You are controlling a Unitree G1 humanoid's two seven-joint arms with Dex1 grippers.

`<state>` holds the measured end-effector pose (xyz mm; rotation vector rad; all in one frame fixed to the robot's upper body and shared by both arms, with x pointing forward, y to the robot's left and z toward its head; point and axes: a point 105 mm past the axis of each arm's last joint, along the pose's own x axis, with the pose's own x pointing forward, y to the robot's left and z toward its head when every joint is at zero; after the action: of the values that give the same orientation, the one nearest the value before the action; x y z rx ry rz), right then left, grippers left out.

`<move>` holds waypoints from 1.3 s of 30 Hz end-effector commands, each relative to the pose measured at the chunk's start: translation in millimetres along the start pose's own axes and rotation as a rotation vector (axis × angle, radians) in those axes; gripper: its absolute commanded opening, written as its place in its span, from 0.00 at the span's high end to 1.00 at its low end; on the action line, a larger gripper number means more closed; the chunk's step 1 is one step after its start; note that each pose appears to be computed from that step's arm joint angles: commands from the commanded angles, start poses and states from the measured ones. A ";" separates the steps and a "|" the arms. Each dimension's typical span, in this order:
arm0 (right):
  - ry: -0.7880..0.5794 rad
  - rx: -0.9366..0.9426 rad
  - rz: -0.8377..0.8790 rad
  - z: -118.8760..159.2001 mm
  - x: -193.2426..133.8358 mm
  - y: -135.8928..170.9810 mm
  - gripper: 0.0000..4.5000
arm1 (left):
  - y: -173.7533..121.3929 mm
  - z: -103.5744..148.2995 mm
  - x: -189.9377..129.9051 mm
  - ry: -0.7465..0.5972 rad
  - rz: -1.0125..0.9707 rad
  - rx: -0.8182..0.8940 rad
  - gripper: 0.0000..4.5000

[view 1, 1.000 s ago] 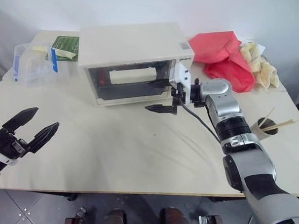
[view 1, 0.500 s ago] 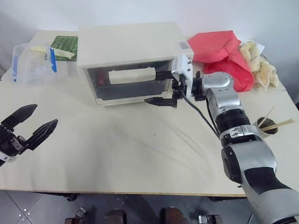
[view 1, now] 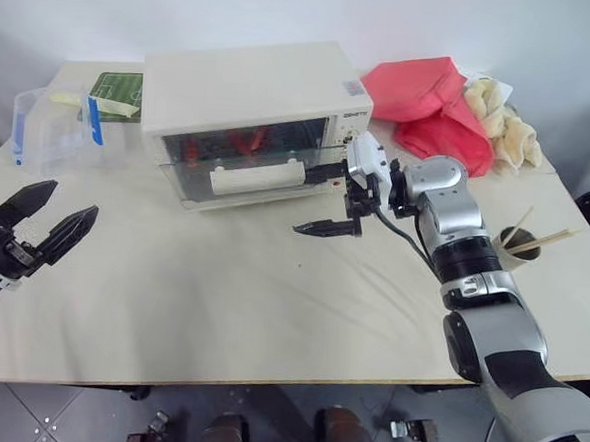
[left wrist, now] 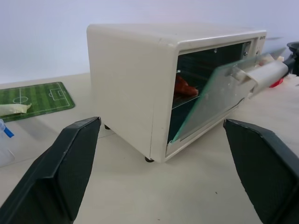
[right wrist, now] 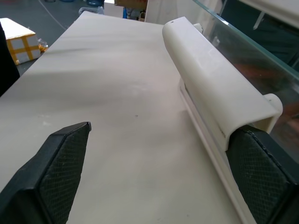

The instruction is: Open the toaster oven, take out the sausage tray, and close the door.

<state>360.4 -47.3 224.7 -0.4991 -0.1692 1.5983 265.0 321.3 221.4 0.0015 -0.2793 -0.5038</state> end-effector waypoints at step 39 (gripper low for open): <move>0.374 0.006 0.066 -6.9 -21.9 40.6 0.00 | -39.0 -46.0 109.3 0.222 -0.488 -0.179 1.00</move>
<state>329.6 -73.9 197.6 -0.7245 0.1464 1.5375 351.4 232.8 197.2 -0.0684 0.0132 -0.9940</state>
